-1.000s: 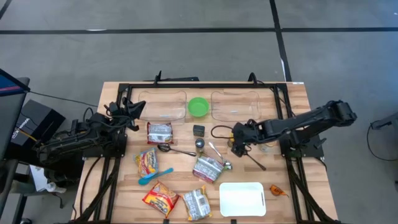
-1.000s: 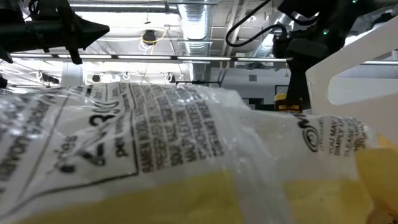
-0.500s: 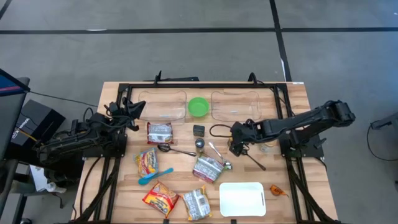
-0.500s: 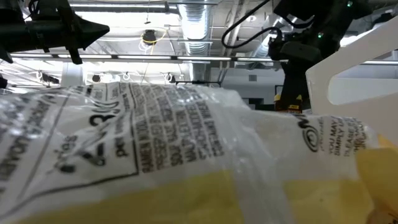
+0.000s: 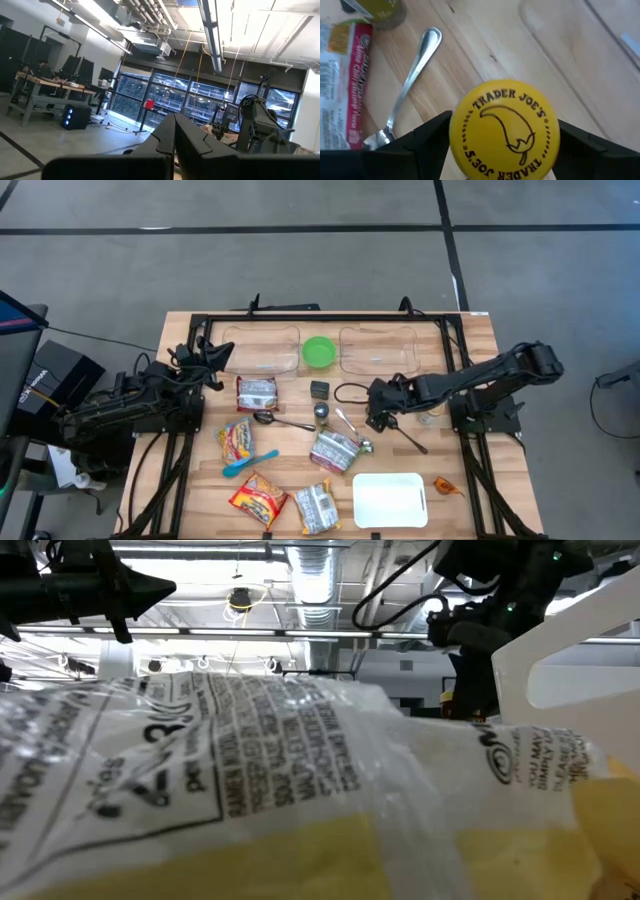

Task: Pick & Place Food Item
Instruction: Put the brown spice bottle in the right transparent bin

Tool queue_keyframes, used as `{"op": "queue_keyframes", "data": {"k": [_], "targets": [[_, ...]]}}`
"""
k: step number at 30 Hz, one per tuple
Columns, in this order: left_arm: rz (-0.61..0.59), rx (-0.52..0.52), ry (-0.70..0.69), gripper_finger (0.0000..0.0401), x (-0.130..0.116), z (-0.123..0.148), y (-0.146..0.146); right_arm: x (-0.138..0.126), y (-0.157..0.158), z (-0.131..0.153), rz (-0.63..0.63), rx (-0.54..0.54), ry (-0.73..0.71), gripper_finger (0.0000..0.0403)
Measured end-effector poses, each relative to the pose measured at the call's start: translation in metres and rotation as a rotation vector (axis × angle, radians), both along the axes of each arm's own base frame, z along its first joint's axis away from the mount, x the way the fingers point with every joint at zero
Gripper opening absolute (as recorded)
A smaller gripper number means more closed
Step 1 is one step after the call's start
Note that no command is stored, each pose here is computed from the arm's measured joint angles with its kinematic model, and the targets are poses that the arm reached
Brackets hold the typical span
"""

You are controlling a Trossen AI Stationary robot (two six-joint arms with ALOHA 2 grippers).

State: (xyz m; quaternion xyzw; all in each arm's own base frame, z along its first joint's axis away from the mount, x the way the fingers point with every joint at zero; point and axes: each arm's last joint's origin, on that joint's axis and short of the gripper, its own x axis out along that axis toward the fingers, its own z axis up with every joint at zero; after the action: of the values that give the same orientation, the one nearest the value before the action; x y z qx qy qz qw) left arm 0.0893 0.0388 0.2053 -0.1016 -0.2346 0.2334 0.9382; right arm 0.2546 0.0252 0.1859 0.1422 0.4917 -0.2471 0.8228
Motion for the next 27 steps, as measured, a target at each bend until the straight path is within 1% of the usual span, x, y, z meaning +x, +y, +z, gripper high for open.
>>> {"op": "queue_keyframes", "data": {"k": [8, 11, 15, 17, 21, 25, 27], "targets": [[0.0, 0.0, 0.0, 0.0, 0.0, 0.0, 0.0, -0.0003, 0.0, -0.0005, 0.0, -0.001, 0.005, 0.0277], [0.0, 0.0, 0.0, 0.0, 0.0, 0.0001, 0.0, -0.0003, 0.0, -0.0005, 0.0, -0.001, 0.005, 0.0258], [0.0, 0.0, 0.0, 0.0, 0.0, 0.0, 0.0, -0.0001, 0.0001, -0.0004, 0.0, 0.0, 0.003, 0.0218], [0.0, 0.0, 0.0, 0.0, 0.0, 0.0, 0.0, -0.0001, 0.0001, -0.0003, 0.0, 0.0, 0.002, 0.0208], [0.0, 0.0, 0.0, 0.0, 0.0, 0.0001, 0.0, -0.0001, 0.0001, -0.0003, 0.001, -0.001, 0.002, 0.021], [0.0, 0.0, 0.0, 0.0, 0.0, 0.0001, 0.0, -0.0005, 0.0, -0.0005, 0.001, -0.002, 0.007, 0.0234], [0.0, 0.0, 0.0, 0.0, 0.0, 0.0, 0.0, -0.0004, 0.0, -0.0005, 0.002, -0.001, 0.006, 0.0232]]}}
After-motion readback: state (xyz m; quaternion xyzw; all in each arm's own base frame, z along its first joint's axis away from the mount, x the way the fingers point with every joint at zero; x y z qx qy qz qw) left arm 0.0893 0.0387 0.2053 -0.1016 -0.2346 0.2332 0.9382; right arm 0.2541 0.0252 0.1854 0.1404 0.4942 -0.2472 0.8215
